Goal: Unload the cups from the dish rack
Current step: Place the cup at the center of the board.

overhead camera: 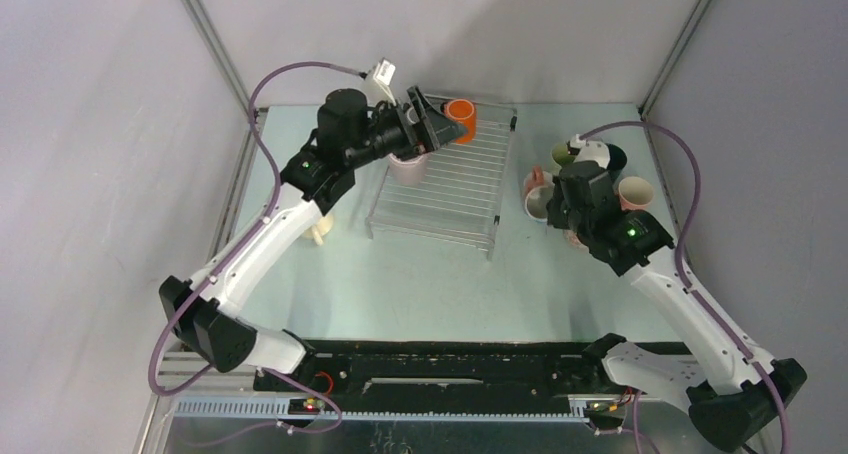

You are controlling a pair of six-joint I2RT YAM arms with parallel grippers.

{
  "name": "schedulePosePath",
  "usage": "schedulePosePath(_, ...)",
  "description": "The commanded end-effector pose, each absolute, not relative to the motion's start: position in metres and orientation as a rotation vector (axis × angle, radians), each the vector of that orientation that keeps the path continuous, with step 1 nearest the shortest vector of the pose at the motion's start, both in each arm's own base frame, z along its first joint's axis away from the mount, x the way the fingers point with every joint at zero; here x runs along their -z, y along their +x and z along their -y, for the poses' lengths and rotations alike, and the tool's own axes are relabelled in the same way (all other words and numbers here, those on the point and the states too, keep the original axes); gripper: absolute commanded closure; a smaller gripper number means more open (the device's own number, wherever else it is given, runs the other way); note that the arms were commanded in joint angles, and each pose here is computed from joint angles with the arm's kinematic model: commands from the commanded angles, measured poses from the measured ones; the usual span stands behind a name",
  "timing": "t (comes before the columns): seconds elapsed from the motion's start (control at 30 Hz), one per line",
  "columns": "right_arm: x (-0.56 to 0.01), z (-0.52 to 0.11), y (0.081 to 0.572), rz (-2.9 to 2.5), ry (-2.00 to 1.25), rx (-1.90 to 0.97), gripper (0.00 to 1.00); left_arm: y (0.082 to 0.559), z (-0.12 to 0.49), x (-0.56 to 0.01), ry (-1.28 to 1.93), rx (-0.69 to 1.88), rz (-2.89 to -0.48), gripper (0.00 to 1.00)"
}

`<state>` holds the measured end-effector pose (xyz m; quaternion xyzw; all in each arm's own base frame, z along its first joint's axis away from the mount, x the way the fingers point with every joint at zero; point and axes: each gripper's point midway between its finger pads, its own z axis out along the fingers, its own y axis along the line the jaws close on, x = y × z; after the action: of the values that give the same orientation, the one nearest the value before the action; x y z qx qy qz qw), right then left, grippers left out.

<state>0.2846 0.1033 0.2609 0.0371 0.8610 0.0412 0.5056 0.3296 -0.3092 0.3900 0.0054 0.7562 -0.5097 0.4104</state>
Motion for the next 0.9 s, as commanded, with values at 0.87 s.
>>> schedulePosePath(0.87,-0.088,-0.066,0.223,-2.811,0.573,-0.119,1.0,0.259,0.303,-0.352,0.302,1.195,-1.927,0.0)
